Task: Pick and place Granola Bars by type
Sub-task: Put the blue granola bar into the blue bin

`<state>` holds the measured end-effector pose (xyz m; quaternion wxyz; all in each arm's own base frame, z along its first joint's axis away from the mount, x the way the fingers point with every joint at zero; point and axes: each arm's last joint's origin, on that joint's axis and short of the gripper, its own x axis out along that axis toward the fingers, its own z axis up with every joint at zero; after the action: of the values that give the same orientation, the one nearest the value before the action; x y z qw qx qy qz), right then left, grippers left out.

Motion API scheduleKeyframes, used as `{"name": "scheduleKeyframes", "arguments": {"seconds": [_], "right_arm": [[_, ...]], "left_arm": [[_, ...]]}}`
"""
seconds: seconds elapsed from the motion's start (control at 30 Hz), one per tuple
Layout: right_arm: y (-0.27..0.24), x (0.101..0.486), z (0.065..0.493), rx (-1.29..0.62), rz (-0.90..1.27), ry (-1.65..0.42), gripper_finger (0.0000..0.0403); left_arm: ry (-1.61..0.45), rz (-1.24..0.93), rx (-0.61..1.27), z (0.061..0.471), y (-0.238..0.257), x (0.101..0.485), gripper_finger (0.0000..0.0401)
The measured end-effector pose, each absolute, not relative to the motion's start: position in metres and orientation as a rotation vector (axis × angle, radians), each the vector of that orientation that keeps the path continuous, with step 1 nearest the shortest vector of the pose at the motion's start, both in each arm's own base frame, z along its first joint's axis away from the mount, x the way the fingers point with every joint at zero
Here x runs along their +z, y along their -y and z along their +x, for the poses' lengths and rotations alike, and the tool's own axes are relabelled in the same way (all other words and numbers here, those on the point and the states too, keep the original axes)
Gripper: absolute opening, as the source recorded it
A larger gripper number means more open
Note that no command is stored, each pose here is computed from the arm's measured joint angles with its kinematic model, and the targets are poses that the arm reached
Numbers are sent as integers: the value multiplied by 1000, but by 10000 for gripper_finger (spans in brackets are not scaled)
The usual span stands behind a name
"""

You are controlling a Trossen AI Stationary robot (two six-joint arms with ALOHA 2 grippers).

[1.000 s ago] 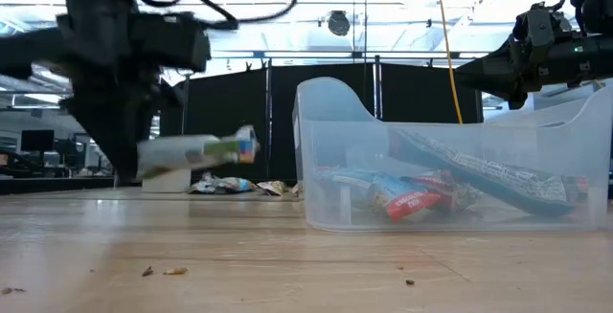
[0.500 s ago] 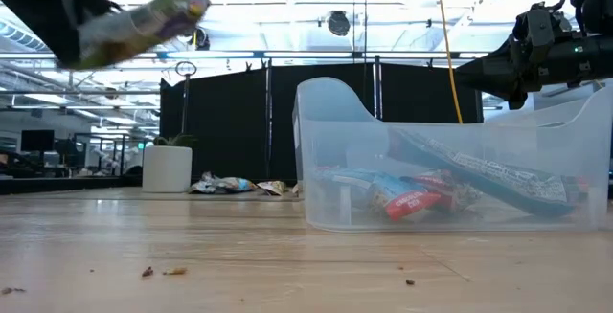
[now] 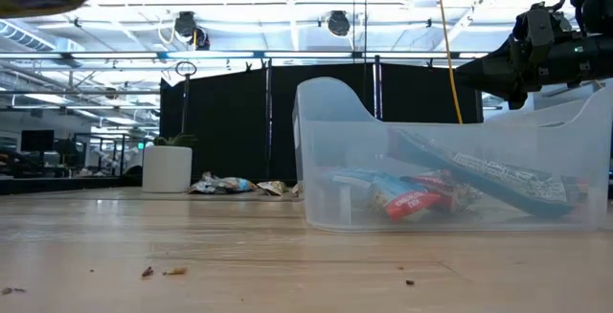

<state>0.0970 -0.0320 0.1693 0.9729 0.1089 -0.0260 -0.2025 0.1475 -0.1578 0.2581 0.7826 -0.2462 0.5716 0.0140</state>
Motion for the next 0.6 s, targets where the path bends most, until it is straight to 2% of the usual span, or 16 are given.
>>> {"name": "scheduleKeyframes", "arguments": {"seconds": [0.3, 0.6], "right_arm": [[32, 169, 97, -409, 220, 52, 130], [32, 169, 97, -408, 220, 52, 130]], "left_arm": [[-1346, -799, 215, 118, 194, 246, 20], [-1375, -904, 318, 113, 220, 227, 20]]}}
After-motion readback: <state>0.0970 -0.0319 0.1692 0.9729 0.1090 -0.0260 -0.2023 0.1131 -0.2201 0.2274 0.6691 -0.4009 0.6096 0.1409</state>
